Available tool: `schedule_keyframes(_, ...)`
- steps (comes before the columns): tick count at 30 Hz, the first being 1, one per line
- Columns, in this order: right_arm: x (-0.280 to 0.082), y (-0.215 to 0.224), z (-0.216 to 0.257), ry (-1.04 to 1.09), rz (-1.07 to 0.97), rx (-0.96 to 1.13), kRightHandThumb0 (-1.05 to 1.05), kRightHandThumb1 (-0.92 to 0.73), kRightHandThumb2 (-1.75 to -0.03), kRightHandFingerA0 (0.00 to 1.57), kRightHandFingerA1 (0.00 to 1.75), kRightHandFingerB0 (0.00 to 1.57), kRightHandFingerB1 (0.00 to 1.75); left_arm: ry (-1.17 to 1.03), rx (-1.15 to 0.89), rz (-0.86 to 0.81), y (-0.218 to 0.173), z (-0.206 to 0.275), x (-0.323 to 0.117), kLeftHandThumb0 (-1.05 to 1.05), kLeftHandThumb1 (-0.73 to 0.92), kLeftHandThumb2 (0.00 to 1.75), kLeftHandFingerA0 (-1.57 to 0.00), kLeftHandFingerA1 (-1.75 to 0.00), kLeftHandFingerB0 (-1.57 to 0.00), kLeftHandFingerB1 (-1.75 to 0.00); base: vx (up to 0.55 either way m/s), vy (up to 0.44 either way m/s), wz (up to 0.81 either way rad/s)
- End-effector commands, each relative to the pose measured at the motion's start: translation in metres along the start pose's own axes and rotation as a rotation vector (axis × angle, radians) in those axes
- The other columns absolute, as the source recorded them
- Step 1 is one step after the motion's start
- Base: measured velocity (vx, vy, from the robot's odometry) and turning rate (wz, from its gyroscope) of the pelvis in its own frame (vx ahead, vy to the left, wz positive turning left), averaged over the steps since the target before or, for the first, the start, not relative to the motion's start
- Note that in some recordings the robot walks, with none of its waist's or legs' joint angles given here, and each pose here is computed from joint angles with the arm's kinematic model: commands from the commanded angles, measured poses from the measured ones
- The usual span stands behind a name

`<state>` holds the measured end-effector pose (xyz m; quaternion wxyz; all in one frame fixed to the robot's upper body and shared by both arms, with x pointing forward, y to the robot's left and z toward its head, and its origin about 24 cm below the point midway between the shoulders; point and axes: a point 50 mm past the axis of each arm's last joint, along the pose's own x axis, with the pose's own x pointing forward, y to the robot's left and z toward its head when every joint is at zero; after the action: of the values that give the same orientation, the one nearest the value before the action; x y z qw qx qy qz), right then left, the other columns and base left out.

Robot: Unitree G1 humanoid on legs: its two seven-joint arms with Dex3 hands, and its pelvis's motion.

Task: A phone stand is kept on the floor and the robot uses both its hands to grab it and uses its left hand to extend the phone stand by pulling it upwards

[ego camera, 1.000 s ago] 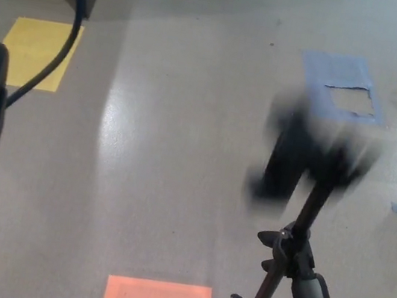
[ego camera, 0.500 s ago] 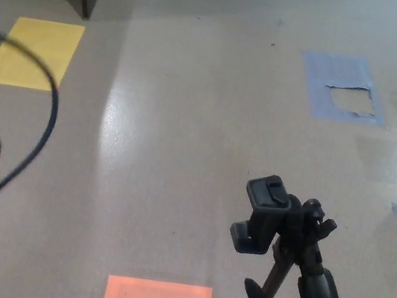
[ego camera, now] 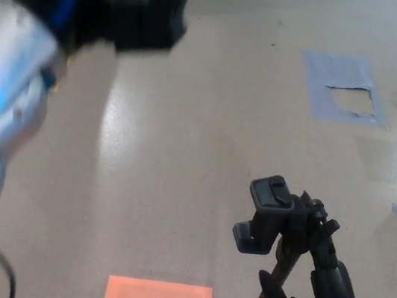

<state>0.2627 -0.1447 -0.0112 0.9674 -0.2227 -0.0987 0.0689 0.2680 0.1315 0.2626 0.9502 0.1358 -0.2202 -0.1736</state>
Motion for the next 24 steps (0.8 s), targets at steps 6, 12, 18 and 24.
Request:
schedule_keyframes(6, -0.053, -0.059, -0.008, 0.016, 0.090, -0.262, -1.05, -0.86, -0.78, 0.00, 0.04, 0.00, 0.00, 0.486, -0.113, 0.346, -0.033, -0.115, -0.228, -0.99, 0.76, 1.19, 0.00, -0.05, 0.00, -0.14, 0.00, 0.000, 0.00)
schedule_keyframes(12, -0.066, -0.061, -0.009, 0.027, 0.119, -0.268, -1.05, -0.83, -0.74, 0.00, 0.04, 0.00, 0.00, 0.576, -0.100, 0.363, -0.042, -0.122, -0.258, -0.99, 0.80, 1.21, 0.00, -0.04, 0.00, -0.12, 0.00, 0.000, 0.00)
schedule_keyframes(18, -0.081, -0.068, -0.008, 0.037, 0.143, -0.271, -1.05, -0.78, -0.74, 0.00, 0.00, 0.00, 0.00, 0.652, -0.155, 0.440, -0.044, -0.132, -0.299, -0.82, 0.73, 1.16, 0.00, -0.20, -0.01, -0.21, 0.00, 0.000, 0.00)
schedule_keyframes(24, -0.104, -0.068, -0.013, 0.065, 0.179, -0.264, -1.05, -0.79, -0.68, 0.00, 0.01, 0.00, 0.00, 0.700, -0.145, 0.563, -0.033, -0.141, -0.327, -0.91, 0.80, 1.17, -0.09, -0.18, -0.09, -0.22, 0.00, 0.000, 0.00)
